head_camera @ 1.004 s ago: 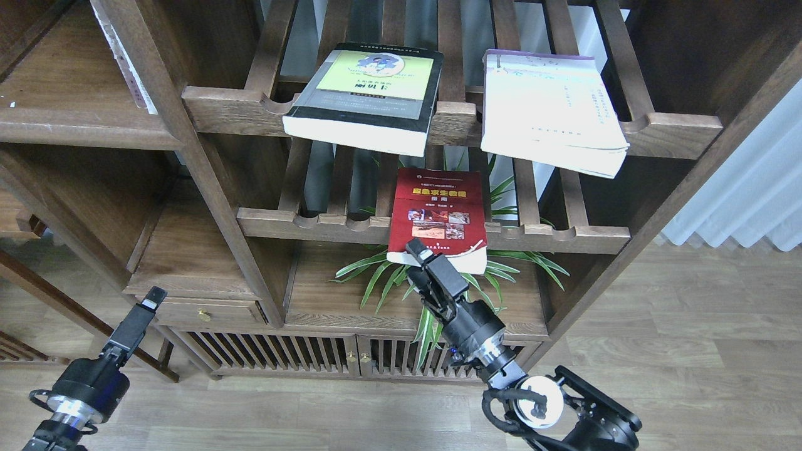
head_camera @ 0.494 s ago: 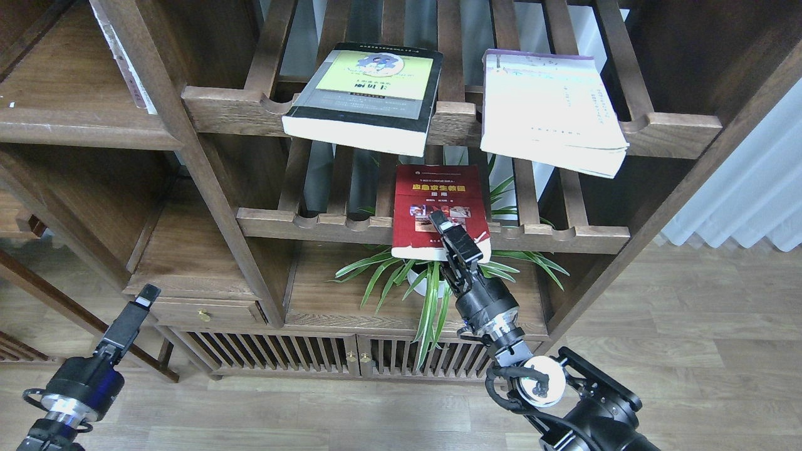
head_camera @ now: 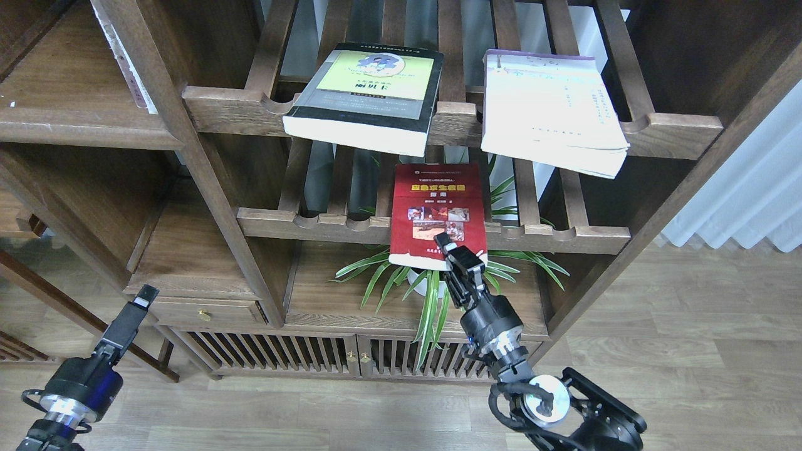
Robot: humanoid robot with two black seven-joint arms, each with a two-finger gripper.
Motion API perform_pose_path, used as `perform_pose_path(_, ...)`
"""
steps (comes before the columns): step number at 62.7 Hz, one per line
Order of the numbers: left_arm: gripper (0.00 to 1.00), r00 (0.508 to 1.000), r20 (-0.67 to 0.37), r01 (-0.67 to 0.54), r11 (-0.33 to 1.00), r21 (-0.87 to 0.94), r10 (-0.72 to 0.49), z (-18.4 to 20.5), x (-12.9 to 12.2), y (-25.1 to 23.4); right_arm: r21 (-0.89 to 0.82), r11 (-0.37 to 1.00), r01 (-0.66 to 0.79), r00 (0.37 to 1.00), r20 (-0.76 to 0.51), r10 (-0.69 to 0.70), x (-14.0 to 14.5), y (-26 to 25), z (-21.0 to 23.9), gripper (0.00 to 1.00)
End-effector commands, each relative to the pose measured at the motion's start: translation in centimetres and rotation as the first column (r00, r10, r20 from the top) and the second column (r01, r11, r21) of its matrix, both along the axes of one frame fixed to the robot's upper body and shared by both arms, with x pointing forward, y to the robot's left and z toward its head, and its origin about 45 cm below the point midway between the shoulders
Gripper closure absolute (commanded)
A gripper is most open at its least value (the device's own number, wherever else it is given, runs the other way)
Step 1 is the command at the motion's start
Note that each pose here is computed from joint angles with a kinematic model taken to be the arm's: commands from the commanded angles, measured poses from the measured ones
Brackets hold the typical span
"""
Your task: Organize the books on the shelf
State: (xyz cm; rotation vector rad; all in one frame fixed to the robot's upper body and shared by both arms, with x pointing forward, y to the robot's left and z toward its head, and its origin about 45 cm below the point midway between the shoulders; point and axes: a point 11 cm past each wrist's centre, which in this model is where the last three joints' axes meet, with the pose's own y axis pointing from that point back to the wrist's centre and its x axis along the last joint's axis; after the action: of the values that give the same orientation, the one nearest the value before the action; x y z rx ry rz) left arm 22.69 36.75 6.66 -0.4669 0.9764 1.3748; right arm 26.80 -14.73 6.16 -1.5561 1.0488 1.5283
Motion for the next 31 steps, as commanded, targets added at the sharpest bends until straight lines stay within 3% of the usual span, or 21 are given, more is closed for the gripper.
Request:
perform_pose_path(1,0.0,1.0,0.008,0.001,1.0,0.002,-0.001,0.3,0.4,0.1,0.024,1.0,-0.011,1.0,0.003,0.011,-0.7,0.5,0.4,0.95)
perform_pose_path(31,0.0,0.991,-0.068,0.109,0.993,-0.049,-0.112,-1.9,-1.6,-4.0,0.083,0.975,-0.206,0.974,-0.076,0.212,-10.4,4.8,-0.7,0.95)
